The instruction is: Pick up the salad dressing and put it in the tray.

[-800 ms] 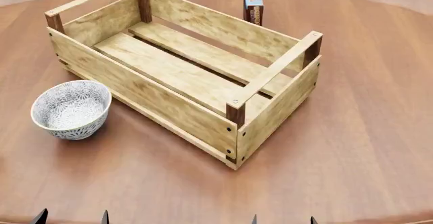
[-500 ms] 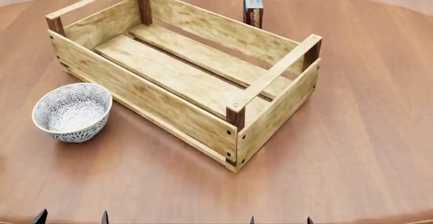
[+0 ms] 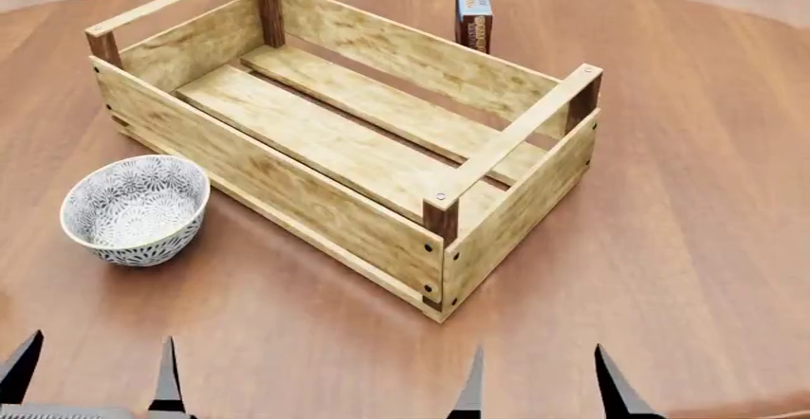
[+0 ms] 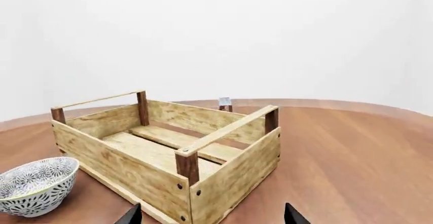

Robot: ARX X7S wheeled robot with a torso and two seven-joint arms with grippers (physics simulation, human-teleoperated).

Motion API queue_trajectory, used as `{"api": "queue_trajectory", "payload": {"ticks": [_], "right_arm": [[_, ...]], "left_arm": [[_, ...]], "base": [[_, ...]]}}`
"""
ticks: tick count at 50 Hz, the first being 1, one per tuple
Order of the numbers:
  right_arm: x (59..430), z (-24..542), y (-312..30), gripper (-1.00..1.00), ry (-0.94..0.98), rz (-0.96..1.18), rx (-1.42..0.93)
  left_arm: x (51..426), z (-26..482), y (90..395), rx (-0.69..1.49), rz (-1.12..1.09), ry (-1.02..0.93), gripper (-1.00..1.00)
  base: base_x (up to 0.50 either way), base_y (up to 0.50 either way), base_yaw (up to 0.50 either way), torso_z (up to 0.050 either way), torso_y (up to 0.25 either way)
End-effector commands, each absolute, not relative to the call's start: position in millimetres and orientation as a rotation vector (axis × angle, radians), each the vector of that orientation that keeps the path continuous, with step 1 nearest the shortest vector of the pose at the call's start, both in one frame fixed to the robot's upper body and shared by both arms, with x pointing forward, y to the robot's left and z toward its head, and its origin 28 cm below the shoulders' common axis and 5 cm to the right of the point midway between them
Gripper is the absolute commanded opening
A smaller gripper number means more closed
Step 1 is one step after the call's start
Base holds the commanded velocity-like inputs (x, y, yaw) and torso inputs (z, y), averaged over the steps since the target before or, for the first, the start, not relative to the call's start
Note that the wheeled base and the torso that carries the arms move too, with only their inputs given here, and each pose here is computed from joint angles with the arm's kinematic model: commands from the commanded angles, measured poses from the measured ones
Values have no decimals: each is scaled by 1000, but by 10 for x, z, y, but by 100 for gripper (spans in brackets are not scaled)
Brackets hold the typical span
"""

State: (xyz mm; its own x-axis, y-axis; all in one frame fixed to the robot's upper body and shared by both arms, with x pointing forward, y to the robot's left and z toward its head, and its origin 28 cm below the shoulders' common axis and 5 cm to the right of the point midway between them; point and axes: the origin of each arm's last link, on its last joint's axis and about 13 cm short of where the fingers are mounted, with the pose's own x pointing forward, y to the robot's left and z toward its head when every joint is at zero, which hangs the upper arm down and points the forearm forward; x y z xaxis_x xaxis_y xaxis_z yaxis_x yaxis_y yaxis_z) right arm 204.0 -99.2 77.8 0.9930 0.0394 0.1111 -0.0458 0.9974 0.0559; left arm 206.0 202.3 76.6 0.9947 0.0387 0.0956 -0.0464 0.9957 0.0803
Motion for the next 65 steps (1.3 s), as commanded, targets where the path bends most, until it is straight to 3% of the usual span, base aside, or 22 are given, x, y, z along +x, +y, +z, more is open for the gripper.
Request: {"api": "queue_trajectory", "payload": {"ticks": [1, 9, 56, 65], "right_arm": [[1917, 1219, -1019, 100, -226, 40, 56], [1873, 1215, -1030, 100, -273, 57, 98], [1850, 1262, -1043, 100, -294, 68, 114], [1838, 1232, -1051, 100, -312, 91, 130]], "left_arm": [[1930, 1191, 2045, 101, 24, -204, 100], [1908, 1179, 2054, 89, 43, -225, 100], [1904, 1170, 2064, 101, 70, -235, 100], [1901, 1157, 2067, 100, 72, -230, 100]], "base": [[0, 0, 0, 0, 0], [130, 0, 0, 0, 0], [499, 0, 0, 0, 0], [33, 0, 0, 0, 0]]}}
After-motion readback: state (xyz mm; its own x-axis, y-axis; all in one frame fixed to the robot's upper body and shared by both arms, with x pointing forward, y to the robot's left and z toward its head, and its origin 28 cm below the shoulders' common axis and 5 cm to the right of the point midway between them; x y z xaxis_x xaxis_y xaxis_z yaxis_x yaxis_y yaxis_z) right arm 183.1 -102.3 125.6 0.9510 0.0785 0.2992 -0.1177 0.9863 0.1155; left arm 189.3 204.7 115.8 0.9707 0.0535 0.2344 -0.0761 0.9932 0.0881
